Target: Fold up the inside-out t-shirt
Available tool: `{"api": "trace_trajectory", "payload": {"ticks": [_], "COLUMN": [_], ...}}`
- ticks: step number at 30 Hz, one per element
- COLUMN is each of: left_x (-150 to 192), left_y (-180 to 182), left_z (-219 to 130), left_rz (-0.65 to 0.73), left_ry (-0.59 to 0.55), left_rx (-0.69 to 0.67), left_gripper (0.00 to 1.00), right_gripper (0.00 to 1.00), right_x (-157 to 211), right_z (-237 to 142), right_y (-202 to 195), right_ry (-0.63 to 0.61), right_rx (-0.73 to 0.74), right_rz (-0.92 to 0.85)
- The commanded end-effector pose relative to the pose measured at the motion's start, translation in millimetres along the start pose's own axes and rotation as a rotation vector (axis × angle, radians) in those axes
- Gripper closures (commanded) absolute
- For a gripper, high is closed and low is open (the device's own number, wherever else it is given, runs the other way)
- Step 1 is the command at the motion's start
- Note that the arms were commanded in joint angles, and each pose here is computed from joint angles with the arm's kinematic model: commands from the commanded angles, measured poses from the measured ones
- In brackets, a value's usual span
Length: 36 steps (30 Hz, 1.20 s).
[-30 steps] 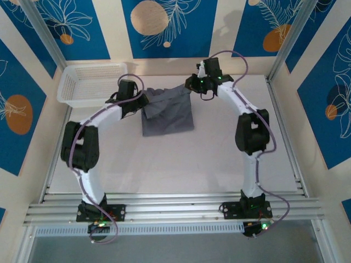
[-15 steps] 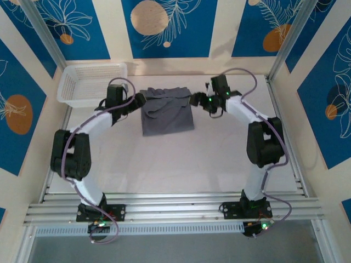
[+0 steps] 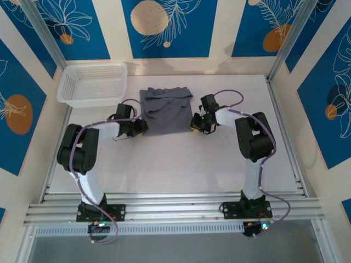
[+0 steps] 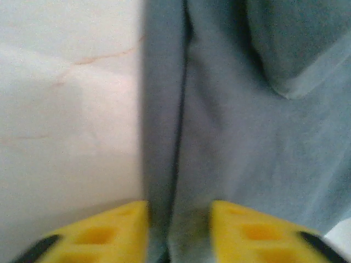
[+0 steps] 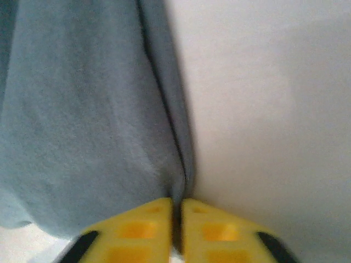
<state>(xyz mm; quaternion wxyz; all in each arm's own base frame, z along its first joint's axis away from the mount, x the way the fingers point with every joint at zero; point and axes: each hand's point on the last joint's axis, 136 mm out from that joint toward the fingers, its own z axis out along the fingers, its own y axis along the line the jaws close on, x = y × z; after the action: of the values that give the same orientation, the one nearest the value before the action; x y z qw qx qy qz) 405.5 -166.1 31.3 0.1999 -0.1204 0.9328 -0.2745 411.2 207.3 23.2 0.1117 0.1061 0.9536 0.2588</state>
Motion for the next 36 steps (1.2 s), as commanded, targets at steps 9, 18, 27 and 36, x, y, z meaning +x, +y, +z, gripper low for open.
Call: {"api": "trace_trajectory", "payload": {"ticks": [9,18,27,36], "left_x": [78.7,199.1,138.8,124.8], "left_y": [-7.7,8.3,-42.6,-65.9], "left_z": [-17.9,-69.2,-135.4,-87.5], "left_rz": [-0.028,-0.016,0.094,0.096], "left_ry": [0.148,0.246,-0.044,0.001], "left_rx": [0.091,-0.001,0.059,0.102], "left_gripper": [1.0,0.63,0.42,0.42], "right_gripper": [1.0,0.84,0.43,0.48], "right_x": [58.7,190.2,128.9,25.8], "right_z": [-36.3,-80.1,-134.2,-88.7], "right_y": [-10.6,-50.1,-16.6,-4.9], "right_ry": [0.034,0.113,-0.147,-0.194], "right_rx": [0.001,0.07,-0.036,-0.031], "right_rz": [0.033,0.006,0.007,0.055]}}
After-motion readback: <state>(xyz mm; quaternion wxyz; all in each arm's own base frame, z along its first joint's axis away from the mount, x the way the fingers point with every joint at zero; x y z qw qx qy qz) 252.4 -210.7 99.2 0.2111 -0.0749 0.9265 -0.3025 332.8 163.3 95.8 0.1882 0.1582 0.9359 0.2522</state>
